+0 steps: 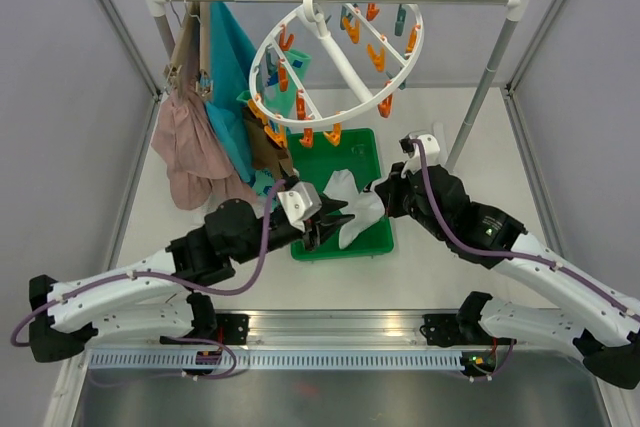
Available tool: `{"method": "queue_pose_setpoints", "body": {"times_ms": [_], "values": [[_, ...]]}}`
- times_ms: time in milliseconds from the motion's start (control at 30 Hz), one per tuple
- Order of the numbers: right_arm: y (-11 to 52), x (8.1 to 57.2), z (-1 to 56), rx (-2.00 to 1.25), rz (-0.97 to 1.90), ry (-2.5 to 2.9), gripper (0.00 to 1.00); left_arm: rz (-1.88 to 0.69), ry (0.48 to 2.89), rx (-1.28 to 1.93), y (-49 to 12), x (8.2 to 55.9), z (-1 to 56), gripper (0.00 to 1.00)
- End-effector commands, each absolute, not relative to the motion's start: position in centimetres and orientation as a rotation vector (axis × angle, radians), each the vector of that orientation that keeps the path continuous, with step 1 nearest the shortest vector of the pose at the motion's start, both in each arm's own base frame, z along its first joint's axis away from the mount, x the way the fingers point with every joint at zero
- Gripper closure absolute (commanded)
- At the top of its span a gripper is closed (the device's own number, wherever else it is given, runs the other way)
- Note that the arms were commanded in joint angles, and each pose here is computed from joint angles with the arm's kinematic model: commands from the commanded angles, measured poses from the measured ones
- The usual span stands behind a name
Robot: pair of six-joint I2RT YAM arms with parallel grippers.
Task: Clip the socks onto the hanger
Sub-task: Pick up the sock from the bin.
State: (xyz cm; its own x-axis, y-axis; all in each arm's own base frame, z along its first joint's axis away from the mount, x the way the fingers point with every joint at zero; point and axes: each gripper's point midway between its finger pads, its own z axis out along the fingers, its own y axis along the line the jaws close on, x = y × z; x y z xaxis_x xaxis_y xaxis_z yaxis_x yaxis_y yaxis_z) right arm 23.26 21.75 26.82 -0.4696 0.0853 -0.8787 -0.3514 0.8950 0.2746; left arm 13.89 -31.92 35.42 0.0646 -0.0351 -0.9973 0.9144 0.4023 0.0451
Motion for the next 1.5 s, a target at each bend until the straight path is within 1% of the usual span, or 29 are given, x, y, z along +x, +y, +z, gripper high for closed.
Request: {"method": "queue_pose_setpoints", "body": {"times_ms": [0, 33, 67, 333, 600, 1000, 1133, 1300, 1467], "values": [[21.2, 22.3, 29.3, -0.211, 0.550, 1.971, 1.00, -0.717, 1.258, 0.790, -32.3, 16.1, 36.0, 0.65], [21.2, 22.2, 29.5, -0.213, 0.553, 1.969, 1.00, -0.706, 1.250, 0.770, -32.6, 16.4, 36.0, 0.65], [21.1, 22.0, 29.7, -0.223, 0.564, 1.969, 1.00, -0.676, 1.276, 0.782, -33.1, 16.8, 34.6, 0.65], [21.3, 20.7, 30.0, -0.302, 0.566, 2.052, 1.00, -0.508, 1.290, 0.814, -35.0, 18.9, 30.0, 0.66], [21.7, 19.7, 30.6, -0.332, 0.625, 2.063, 1.00, -0.493, 1.226, 0.771, -35.7, 19.5, 29.8, 0.65], [22.8, 19.4, 30.9, -0.357, 0.687, 2.059, 1.00, -0.528, 1.187, 0.821, -37.4, 19.1, 30.0, 0.65], [23.0, 19.3, 30.9, -0.358, 0.700, 2.059, 1.00, -0.537, 1.175, 0.808, -37.7, 19.1, 30.2, 0.74], [23.3, 19.2, 31.2, -0.364, 0.721, 2.052, 1.00, -0.546, 1.160, 0.807, -38.2, 19.1, 30.3, 0.79], [23.4, 19.2, 31.4, -0.362, 0.727, 2.047, 1.00, -0.582, 1.131, 0.815, -38.5, 18.5, 30.5, 0.89]]}}
